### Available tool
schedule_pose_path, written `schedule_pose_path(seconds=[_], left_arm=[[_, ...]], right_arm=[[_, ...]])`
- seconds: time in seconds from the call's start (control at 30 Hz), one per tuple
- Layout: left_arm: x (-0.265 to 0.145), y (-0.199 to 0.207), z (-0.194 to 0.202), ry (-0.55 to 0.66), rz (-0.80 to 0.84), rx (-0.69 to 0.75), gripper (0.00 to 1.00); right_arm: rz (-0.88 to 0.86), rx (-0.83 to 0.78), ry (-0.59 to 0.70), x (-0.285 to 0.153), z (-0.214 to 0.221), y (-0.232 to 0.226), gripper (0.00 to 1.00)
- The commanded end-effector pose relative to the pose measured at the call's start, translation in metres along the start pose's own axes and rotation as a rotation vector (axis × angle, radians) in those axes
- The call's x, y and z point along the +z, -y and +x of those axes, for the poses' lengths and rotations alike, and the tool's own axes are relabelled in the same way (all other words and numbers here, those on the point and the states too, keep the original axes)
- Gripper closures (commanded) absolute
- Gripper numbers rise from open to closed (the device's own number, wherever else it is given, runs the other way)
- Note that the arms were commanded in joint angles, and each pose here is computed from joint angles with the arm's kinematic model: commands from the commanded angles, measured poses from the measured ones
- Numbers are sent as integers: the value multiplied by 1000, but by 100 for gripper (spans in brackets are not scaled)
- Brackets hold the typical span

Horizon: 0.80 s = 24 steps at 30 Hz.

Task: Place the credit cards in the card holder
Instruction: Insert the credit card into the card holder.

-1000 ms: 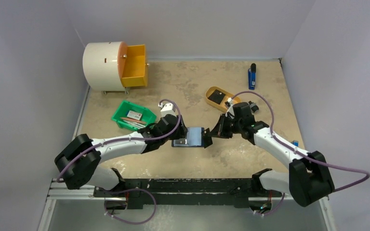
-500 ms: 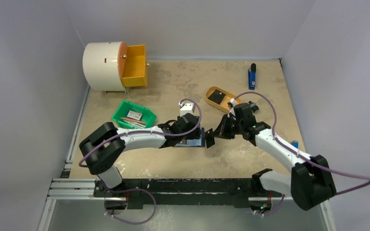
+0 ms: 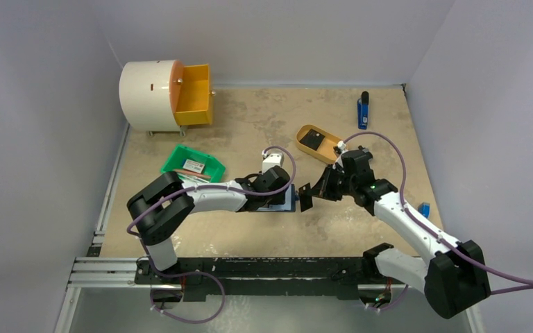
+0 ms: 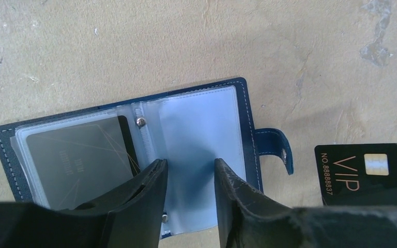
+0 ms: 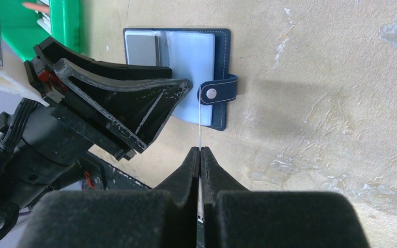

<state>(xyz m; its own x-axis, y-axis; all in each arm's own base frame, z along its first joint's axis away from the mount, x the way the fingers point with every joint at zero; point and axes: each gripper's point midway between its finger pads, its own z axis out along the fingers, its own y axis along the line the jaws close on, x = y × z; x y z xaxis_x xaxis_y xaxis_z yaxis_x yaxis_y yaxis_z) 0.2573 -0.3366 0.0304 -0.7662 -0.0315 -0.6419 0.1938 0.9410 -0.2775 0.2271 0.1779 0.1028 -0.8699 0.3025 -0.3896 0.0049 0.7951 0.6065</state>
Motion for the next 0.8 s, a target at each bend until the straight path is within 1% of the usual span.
schedule_pose_path(seconds=[0.0,0.13,0.3,0.43,0.6,0.77], left_arm=[[1,2,-10,29,-19,22,67],[2,-2,-9,31,-37,25,81],[3,-7,-5,26,-52,31,92],[1,-8,-6,34,-54,19,95],[-1,-8,-9,47,-50,8,95],[-2,-9,-10,51,-55,5,96]], right_arm=[[-9,-11,42,-2,-9,-4,100],[-11,-11,40,-1,-8,-4,100],[-41,-11,21,3,-5,-7,100],[-127,-29,-40,7,4,-20,100],[-130,-19,-142,20,19,-16,100],[-127,-8,-178,30,23,-12,100]])
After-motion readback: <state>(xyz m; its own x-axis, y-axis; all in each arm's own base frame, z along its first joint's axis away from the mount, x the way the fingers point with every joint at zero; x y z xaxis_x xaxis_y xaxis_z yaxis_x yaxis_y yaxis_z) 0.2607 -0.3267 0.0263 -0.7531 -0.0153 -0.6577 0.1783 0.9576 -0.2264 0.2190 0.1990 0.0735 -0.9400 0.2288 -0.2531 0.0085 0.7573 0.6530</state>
